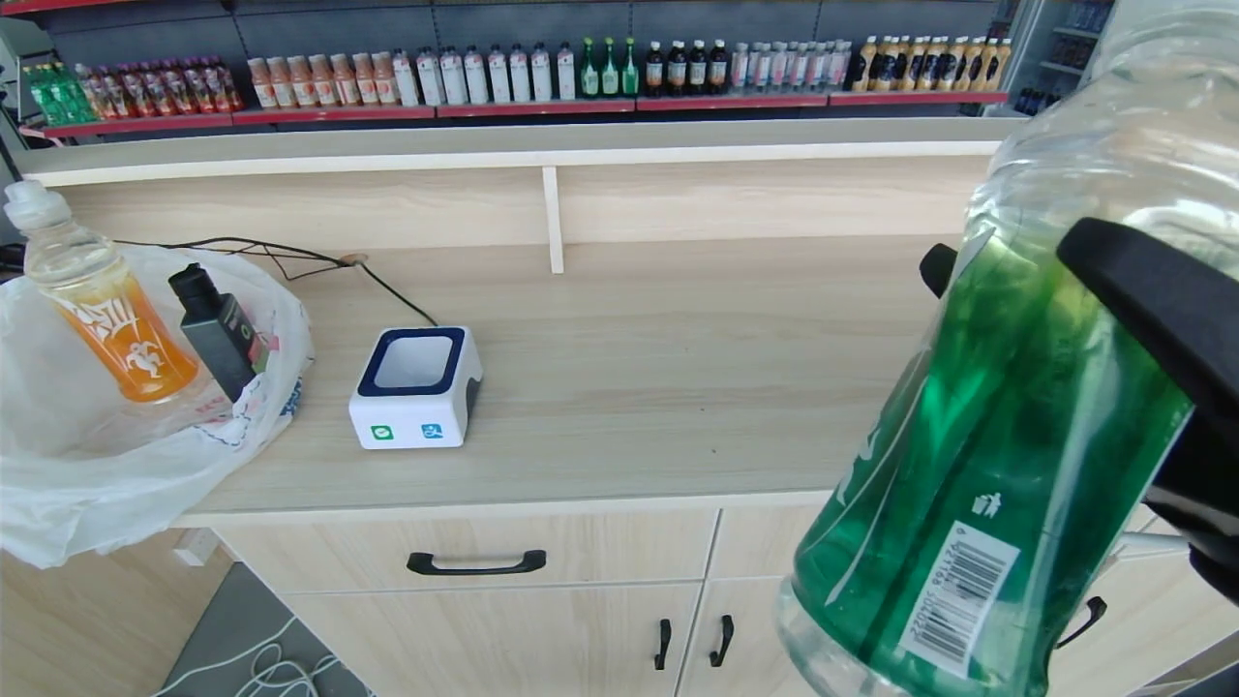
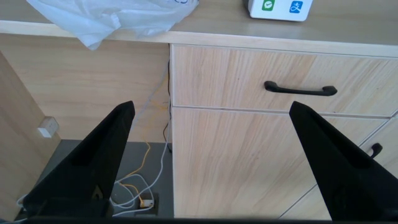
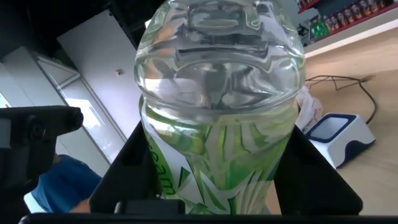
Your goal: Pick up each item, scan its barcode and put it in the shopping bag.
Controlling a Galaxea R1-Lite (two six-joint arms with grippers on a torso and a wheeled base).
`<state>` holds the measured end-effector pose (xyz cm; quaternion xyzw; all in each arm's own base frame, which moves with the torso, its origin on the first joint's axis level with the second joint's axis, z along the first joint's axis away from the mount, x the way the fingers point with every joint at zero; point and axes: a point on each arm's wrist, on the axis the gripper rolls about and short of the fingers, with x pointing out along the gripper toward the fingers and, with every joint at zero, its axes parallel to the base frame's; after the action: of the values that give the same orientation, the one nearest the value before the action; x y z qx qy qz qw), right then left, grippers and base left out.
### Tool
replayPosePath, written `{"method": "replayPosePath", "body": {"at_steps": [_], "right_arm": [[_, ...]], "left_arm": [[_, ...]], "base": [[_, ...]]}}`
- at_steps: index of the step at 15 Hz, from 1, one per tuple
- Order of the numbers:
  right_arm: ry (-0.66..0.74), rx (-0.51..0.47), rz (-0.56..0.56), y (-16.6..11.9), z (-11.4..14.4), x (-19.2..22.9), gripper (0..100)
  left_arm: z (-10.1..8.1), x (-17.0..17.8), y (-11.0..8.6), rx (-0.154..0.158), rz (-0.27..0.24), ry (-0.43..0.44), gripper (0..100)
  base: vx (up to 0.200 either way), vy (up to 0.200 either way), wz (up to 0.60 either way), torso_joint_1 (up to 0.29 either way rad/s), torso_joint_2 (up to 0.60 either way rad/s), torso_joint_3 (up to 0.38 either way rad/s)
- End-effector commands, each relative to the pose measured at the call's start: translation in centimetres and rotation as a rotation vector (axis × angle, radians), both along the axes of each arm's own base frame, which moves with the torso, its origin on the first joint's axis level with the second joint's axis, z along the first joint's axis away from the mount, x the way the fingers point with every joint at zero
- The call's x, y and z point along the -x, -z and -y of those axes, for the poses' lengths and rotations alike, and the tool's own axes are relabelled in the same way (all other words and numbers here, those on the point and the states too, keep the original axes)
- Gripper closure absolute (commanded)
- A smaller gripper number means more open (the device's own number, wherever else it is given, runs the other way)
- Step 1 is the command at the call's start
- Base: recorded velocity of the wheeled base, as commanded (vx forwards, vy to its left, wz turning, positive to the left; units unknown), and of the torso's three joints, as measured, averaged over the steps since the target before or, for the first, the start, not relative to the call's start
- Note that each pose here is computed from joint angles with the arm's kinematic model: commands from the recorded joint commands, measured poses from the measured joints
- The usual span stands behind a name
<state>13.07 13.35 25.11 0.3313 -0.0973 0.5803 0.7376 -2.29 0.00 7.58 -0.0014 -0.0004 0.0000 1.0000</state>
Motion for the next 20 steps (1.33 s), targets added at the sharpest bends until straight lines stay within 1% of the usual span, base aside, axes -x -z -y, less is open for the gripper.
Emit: {"method": "replayPosePath", "body": {"at_steps": [1,4,5,6,9,11,12,15,18,20], "right_arm": [[0.020,0.051,0.019,0.8,-0.8,-0.8,100],[0.081,0.144,0.072,2.4,-1.5,-1.6,100],[0.088,0.152,0.082,2.5,-1.7,-1.7,100],[0.116,0.191,0.106,3.1,-2.0,-2.2,100],[0.183,0.267,0.174,4.2,-2.4,-2.7,100],[0.283,0.293,0.179,4.7,-2.3,-3.4,100],[0.405,0.320,0.202,4.8,-2.5,-4.0,100],[0.613,0.384,0.170,5.8,-2.5,-4.7,100],[0.749,0.438,0.198,5.9,-2.4,-5.9,100],[0.814,0.458,0.173,6.3,-1.8,-6.7,100]], "left_arm": [[0.0,0.0,0.0,0.000,0.001,0.000,0],[0.0,0.0,0.0,0.000,-0.001,0.000,0],[0.0,0.0,0.0,0.000,0.001,0.000,0],[0.0,0.0,0.0,0.000,-0.001,0.000,0],[0.0,0.0,0.0,-0.001,0.001,0.000,0],[0.0,0.0,0.0,0.000,0.001,0.000,0],[0.0,0.0,0.0,-0.001,0.001,0.000,0],[0.0,0.0,0.0,0.000,0.001,0.000,0],[0.0,0.0,0.0,0.000,-0.001,0.000,0],[0.0,0.0,0.0,0.000,-0.001,0.000,0]], "base": [[0.000,0.000,0.00,0.000,0.00,0.000],[0.000,0.000,0.00,0.000,0.00,0.000],[0.000,0.000,0.00,0.000,0.00,0.000],[0.000,0.000,0.00,0.000,0.00,0.000],[0.000,0.000,0.00,0.000,0.00,0.000],[0.000,0.000,0.00,0.000,0.00,0.000],[0.000,0.000,0.00,0.000,0.00,0.000],[0.000,0.000,0.00,0.000,0.00,0.000],[0.000,0.000,0.00,0.000,0.00,0.000],[0.000,0.000,0.00,0.000,0.00,0.000]]}}
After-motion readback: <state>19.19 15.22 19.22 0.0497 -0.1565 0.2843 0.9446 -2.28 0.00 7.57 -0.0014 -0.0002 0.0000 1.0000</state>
